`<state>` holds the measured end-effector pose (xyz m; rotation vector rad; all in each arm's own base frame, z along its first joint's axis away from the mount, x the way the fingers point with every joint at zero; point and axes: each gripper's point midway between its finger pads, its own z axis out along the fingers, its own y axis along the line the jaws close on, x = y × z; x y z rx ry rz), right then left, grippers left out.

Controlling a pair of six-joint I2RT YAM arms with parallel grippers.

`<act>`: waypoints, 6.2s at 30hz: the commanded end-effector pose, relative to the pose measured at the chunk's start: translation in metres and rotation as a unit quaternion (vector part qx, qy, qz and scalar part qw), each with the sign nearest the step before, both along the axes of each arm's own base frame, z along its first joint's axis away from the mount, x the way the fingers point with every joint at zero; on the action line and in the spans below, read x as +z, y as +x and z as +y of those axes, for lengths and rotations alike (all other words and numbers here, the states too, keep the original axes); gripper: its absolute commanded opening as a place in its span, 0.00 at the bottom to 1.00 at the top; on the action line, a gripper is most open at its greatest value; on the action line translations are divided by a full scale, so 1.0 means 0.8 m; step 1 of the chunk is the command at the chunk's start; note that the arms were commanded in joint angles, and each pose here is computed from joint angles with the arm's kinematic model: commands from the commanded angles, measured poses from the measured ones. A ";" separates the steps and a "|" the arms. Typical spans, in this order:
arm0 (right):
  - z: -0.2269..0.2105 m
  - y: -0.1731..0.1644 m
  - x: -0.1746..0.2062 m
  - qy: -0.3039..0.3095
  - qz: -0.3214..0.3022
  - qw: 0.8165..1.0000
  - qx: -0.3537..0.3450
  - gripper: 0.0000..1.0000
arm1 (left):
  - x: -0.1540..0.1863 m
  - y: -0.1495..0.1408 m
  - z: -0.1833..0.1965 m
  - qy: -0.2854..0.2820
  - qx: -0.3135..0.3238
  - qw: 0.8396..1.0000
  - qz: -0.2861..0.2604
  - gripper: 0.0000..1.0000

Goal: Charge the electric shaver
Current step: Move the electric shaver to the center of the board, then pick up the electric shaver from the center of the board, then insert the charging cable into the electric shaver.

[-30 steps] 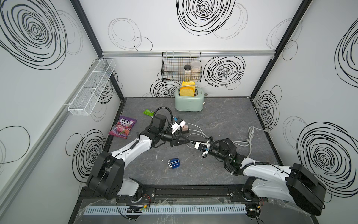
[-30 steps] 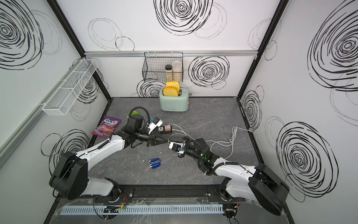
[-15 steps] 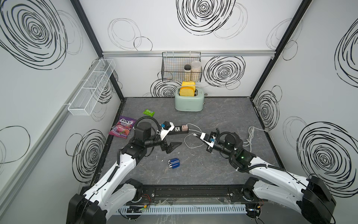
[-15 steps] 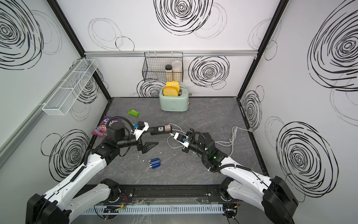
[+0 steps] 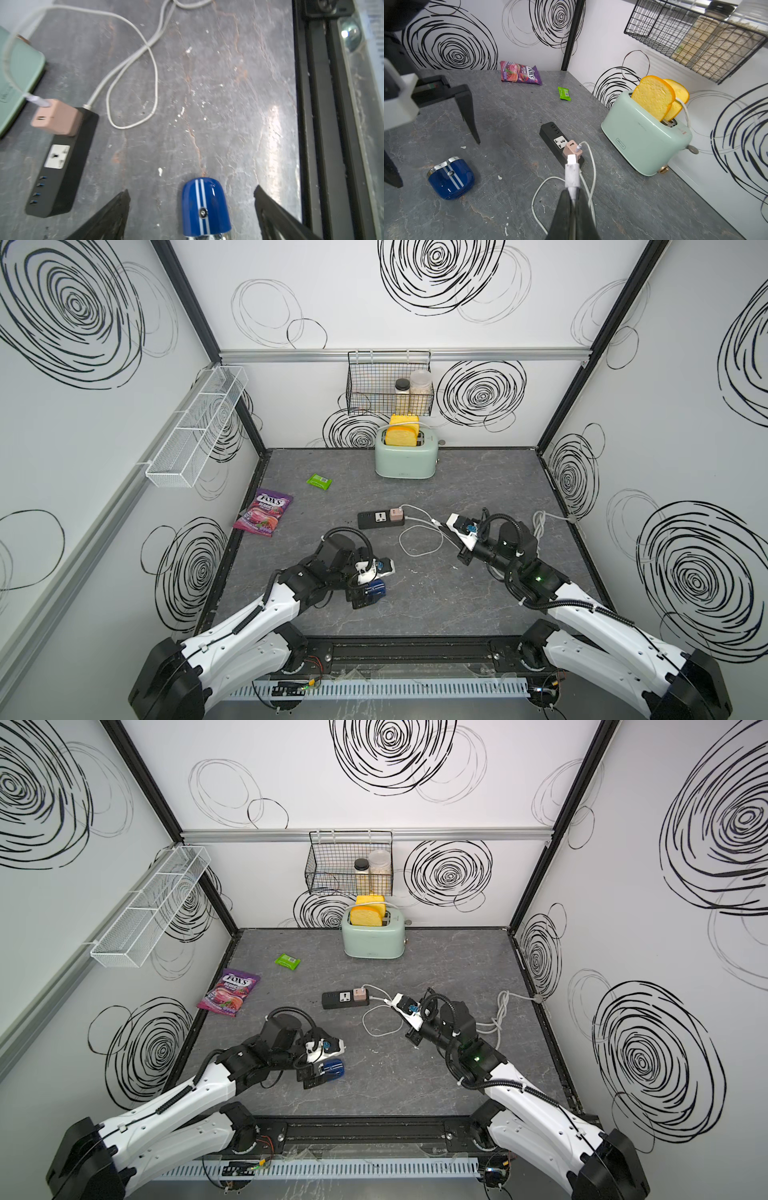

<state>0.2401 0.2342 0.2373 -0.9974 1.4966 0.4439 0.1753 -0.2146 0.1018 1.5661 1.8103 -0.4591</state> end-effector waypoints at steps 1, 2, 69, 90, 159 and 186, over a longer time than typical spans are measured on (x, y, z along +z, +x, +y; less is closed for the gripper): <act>-0.001 -0.003 0.022 0.015 -0.005 1.000 0.005 0.00 | -0.028 -0.001 0.012 0.053 0.008 0.999 0.003 0.97; 0.000 -0.003 0.023 0.015 -0.006 1.000 0.006 0.00 | -0.033 0.000 0.012 0.058 0.011 0.998 0.006 0.97; -0.044 0.002 0.065 0.021 -0.054 0.997 -0.043 0.00 | -0.100 0.057 -0.100 0.094 0.127 0.978 0.133 0.53; -0.053 -0.005 0.080 0.025 -0.070 0.996 -0.045 0.00 | -0.089 0.046 -0.118 -0.060 0.169 0.980 0.085 0.79; -0.025 -0.018 0.029 -0.055 0.069 0.996 0.023 0.00 | 0.116 0.075 -0.078 -0.224 -0.013 0.974 -0.007 0.00; 0.047 -0.083 -0.012 -0.145 0.113 0.968 0.172 0.00 | 0.140 0.039 -0.068 -0.270 -0.160 0.948 -0.047 0.00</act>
